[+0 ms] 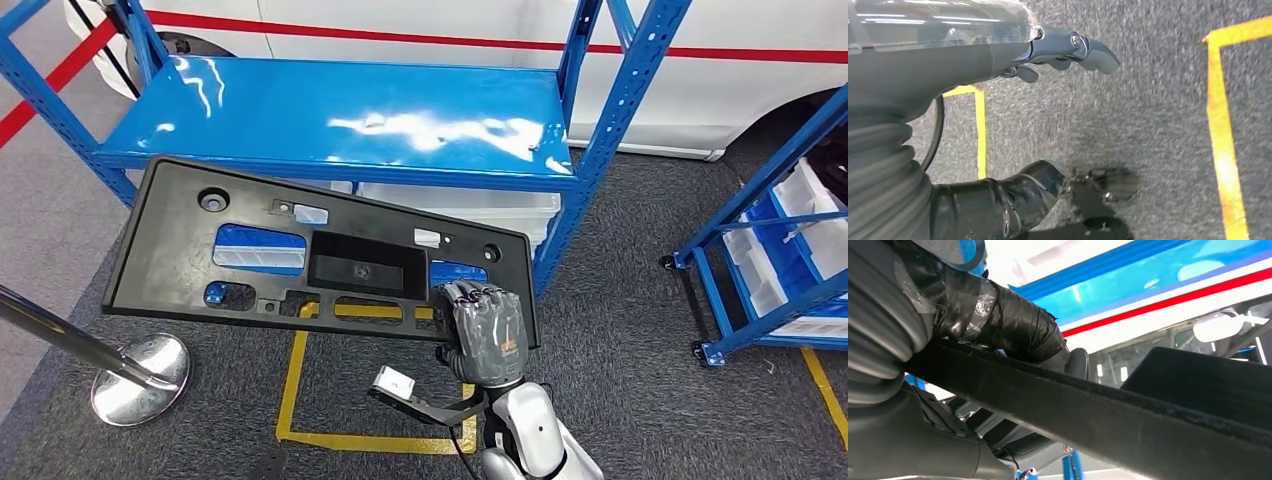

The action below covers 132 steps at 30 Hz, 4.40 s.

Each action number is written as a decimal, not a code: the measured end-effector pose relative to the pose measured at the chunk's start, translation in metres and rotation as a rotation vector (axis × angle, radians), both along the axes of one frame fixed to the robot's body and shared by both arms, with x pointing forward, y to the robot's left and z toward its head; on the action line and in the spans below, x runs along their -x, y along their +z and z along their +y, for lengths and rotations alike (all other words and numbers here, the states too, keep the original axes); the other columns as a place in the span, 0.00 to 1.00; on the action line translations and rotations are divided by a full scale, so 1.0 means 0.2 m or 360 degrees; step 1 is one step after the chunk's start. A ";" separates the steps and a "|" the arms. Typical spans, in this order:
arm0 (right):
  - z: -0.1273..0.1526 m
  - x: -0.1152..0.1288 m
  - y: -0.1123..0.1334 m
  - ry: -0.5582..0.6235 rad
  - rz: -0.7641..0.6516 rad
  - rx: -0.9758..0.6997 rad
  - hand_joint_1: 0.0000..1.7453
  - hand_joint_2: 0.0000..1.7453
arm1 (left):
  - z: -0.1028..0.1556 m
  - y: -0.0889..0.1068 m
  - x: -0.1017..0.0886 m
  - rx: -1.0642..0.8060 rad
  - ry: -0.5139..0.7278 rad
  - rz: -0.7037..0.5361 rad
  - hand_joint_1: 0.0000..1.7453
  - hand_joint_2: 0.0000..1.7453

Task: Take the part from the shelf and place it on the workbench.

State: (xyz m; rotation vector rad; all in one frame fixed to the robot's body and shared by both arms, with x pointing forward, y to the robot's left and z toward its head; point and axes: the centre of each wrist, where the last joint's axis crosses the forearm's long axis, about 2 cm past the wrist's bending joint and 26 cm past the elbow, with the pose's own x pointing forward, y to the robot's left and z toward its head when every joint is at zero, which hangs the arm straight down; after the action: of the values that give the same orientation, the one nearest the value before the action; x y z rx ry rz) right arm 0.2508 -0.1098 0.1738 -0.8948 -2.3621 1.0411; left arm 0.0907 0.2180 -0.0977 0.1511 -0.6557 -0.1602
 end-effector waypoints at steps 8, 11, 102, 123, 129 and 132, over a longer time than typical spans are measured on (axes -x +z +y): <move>0.00 0.01 -0.01 0.0001 0.0023 -0.0013 1.00 1.00 | 0.00 0.00 0.01 0.0001 0.0005 0.0008 0.00 1.00; 0.00 0.01 -0.01 -0.0003 0.0038 -0.0026 1.00 1.00 | 0.00 0.00 0.01 -0.0003 0.0006 0.0007 0.00 1.00; -0.37 0.19 -0.04 -0.0207 -0.0060 -0.0566 1.00 1.00 | 0.02 -0.02 0.12 -0.0019 0.0035 0.0065 0.00 1.00; -0.46 0.27 -0.02 -0.0299 -0.0141 -0.0696 1.00 1.00 | 0.04 -0.03 0.12 -0.0030 0.0065 0.0053 0.00 1.00; -0.51 0.31 -0.01 -0.0349 -0.0178 -0.0798 1.00 1.00 | 0.04 -0.03 0.14 -0.0032 0.0093 0.0060 0.00 1.00; -0.53 0.33 -0.01 -0.0374 -0.0175 -0.0816 1.00 1.00 | 0.04 -0.03 0.15 -0.0032 0.0098 0.0069 0.00 1.00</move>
State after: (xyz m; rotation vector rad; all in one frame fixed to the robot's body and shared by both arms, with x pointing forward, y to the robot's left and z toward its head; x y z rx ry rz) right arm 0.1845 -0.2161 0.1710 -1.0073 -2.3675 0.2768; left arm 0.0606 0.2257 -0.1039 0.1863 -0.6058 -0.1107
